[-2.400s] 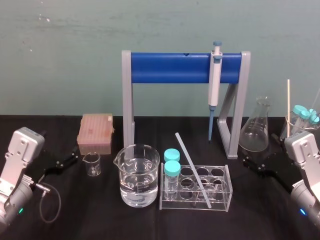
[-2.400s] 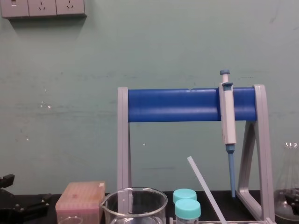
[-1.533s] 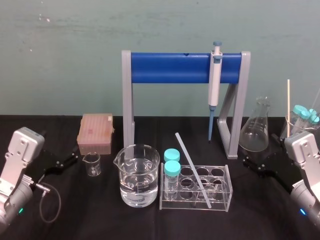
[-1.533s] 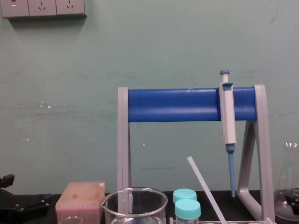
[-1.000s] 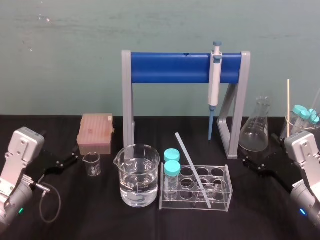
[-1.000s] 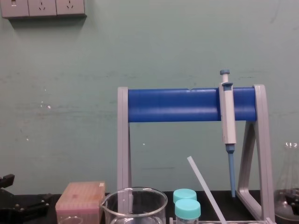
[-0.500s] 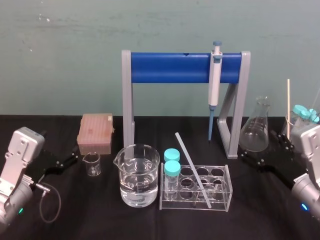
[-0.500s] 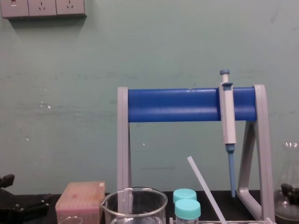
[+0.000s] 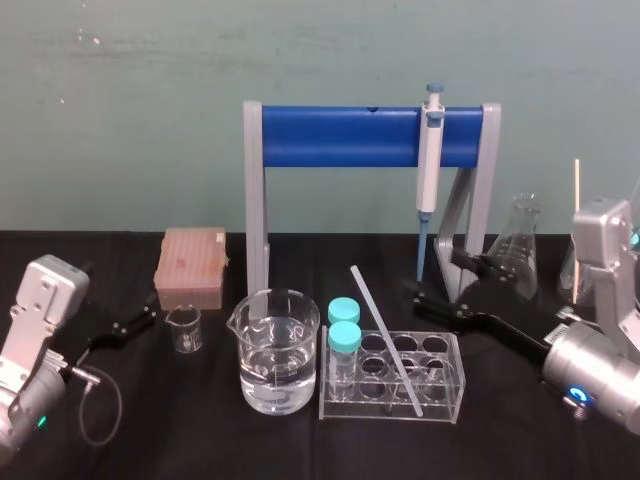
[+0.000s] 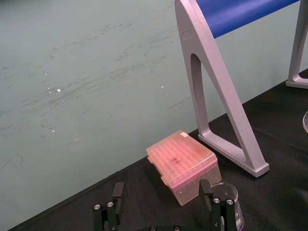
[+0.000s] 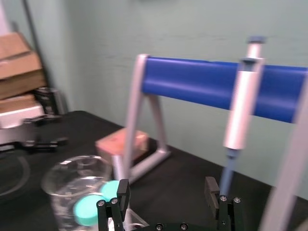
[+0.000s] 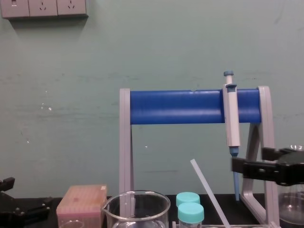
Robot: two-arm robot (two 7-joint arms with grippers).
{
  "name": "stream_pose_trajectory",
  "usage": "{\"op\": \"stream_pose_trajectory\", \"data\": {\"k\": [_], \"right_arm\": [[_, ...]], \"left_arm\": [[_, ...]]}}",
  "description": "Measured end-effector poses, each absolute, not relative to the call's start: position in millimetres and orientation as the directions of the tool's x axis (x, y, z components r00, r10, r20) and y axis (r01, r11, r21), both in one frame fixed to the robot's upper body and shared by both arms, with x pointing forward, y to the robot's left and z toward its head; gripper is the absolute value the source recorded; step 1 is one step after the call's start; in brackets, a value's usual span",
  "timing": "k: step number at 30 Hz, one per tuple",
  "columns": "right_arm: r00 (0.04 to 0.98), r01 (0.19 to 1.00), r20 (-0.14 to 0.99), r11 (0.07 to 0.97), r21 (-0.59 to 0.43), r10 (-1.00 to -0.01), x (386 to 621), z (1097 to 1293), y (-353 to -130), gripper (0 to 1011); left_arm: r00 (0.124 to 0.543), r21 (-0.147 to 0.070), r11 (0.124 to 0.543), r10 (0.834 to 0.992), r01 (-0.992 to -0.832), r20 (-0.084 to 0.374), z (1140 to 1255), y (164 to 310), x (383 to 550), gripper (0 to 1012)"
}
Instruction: Pick up the stirring rod with one hand, then place it down.
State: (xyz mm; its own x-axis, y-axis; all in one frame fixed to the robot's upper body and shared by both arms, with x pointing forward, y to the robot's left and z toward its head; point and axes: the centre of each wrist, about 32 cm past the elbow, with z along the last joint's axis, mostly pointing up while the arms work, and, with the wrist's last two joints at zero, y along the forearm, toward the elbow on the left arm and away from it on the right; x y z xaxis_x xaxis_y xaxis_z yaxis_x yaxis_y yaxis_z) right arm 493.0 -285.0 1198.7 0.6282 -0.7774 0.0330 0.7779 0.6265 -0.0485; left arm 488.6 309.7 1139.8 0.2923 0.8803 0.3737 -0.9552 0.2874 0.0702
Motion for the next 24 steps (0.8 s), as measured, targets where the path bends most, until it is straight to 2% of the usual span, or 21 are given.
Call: {"op": "stream_pose_trajectory", "data": {"k": [7,16,24], "right_arm": [[0.716,0.696,-0.001,0.713,-0.081,-0.698,500,1204.3,-271,1003],[0.751,0.650,-0.027,0.747,-0.141,-0.659,522,1201.1,-256,1003],[0.764,0.634,-0.030,0.758,-0.154,-0.645,540,1199.0,-245,1003]], "left_arm": [[0.292,0.070,0.287,0.880,-0.955,0.374,1139.8,309.7,488.6,1000],[0.292,0.070,0.287,0.880,-0.955,0.374,1139.8,309.7,488.6,1000],[0.292,0.070,0.287,0.880,-0.955,0.374,1139.8,309.7,488.6,1000]]}}
